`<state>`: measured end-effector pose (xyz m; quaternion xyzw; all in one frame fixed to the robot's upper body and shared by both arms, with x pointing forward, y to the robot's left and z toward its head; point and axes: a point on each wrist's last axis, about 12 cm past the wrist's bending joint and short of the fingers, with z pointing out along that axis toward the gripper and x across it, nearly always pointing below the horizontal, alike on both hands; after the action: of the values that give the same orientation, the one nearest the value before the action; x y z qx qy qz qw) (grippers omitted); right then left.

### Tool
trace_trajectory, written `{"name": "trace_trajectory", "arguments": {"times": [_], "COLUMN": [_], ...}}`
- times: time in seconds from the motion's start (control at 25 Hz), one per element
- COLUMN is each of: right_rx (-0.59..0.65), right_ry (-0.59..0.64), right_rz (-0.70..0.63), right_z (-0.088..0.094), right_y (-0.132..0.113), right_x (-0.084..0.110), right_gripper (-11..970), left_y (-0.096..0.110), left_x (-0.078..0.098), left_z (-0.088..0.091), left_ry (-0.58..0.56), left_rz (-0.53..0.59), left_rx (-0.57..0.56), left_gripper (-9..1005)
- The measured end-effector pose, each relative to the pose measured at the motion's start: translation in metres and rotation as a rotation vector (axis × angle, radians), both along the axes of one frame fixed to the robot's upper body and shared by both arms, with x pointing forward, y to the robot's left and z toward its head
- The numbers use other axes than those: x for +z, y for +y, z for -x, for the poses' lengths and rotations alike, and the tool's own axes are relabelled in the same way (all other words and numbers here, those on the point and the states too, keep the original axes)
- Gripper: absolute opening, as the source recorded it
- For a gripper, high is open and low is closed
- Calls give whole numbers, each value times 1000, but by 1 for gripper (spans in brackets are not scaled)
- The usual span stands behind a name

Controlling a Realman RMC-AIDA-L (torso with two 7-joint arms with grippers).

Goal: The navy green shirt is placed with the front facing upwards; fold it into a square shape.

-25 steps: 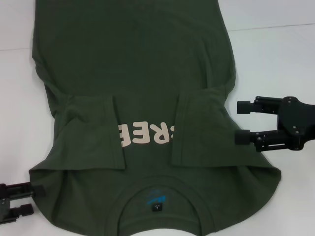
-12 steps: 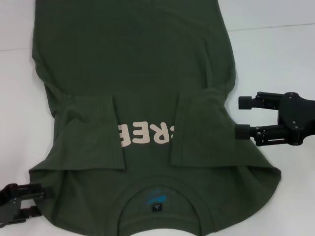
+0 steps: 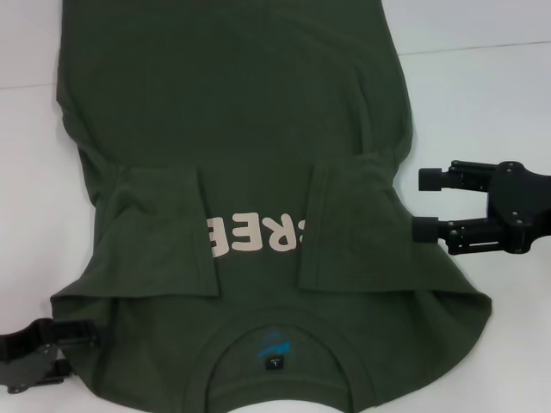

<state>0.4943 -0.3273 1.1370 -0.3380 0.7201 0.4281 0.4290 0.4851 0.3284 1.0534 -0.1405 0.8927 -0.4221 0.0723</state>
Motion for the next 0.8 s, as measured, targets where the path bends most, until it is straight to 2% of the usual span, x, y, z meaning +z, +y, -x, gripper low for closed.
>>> {"name": "trace_trajectory", "arguments": {"times": [0.16,0.36,0.56,0.64,0.8], "right_rx": [1,0,-1,-2,-3], "right_ry": [0,2,-4,-4,2], "right_rz": [-6,-11,-15,-16,-10], "right_z": [0,-2,-4,-5,-5], "right_y": [0,1,2,2,1], "right_x": [0,0,2,3,2], "right_gripper": [945,945,945,945,945], "left_y": [-5,-4,-4,-3,-3], "left_x": [3,5,4,3,3], "left_z": [-1,-3,-4,-4,-4], "left_ry": [-14,-24,-15,-9,-4], "left_rz": [-8,-23,-46,-50,-54], "left_rx": [-62,-71,-79,-79,-79], "left_gripper": [679,632,393,125,54]}}
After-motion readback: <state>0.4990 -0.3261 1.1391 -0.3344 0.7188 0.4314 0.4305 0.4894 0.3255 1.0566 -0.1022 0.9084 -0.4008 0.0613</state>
